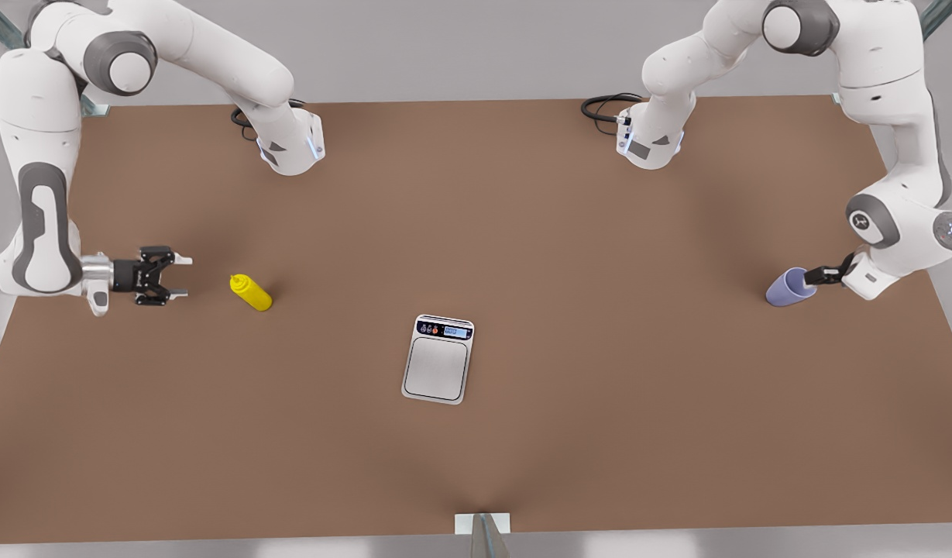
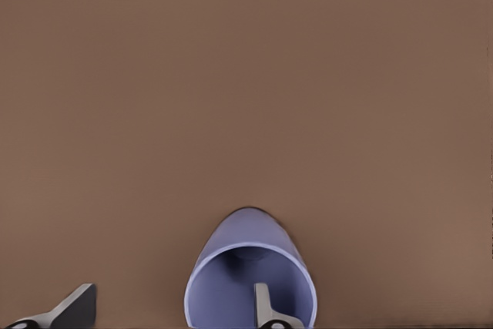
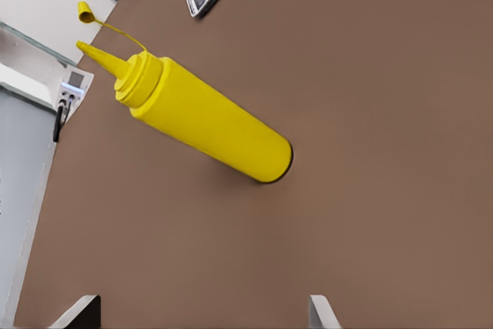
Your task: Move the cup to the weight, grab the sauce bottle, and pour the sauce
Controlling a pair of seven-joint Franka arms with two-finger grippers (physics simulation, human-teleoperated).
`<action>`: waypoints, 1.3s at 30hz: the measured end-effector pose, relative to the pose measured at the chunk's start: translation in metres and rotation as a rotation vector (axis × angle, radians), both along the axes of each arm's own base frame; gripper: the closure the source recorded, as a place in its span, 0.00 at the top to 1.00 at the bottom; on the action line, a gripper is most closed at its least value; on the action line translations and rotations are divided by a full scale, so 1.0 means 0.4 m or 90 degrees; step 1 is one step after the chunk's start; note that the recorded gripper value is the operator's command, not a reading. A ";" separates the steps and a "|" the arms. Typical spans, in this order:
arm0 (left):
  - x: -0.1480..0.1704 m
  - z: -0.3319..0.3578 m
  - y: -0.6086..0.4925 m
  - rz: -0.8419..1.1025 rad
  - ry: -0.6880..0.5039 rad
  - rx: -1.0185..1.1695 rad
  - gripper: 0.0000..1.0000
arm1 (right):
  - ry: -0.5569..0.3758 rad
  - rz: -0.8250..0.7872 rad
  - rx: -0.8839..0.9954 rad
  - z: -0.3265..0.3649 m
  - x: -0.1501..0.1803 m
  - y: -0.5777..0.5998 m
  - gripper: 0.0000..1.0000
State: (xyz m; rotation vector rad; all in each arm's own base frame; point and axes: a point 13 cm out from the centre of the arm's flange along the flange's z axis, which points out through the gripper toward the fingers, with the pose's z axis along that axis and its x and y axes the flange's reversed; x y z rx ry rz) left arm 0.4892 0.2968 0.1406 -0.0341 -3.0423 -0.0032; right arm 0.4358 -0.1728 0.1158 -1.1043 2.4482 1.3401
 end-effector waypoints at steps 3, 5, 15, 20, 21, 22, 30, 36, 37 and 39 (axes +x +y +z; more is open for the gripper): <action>-0.006 -0.037 -0.006 -0.021 0.007 -0.015 1.00 | -0.064 0.019 0.058 -0.022 0.010 0.030 1.00; -0.012 -0.057 -0.003 -0.033 0.010 -0.020 1.00 | -0.102 0.025 0.089 -0.034 0.010 0.036 1.00; -0.013 -0.101 0.001 -0.090 0.010 -0.027 0.26 | -0.240 0.049 0.208 -0.090 0.017 0.110 1.00; 0.009 -0.087 -0.022 -0.117 0.006 -0.026 0.21 | -0.287 0.070 0.241 -0.104 0.024 0.148 1.00; 0.016 -0.080 -0.028 -0.122 0.003 -0.026 0.21 | -0.295 0.077 0.246 -0.103 0.027 0.159 1.00; 0.037 -0.056 -0.046 -0.133 -0.003 -0.023 0.21 | -0.304 0.085 0.250 -0.101 0.032 0.171 1.00; 0.453 0.291 -0.844 -0.381 -0.090 -0.028 0.21 | -0.358 0.115 0.281 -0.091 0.055 0.229 1.00; 0.446 0.261 -1.319 -0.358 -0.061 -0.101 0.21 | -0.380 0.129 0.303 -0.086 0.056 0.262 1.00; 0.437 0.262 -1.416 -0.355 -0.062 -0.106 0.21 | -0.381 0.129 0.308 -0.090 0.051 0.267 1.00; 0.428 0.270 -1.623 -0.341 -0.077 -0.121 0.21 | -0.382 0.129 0.317 -0.096 0.044 0.276 1.00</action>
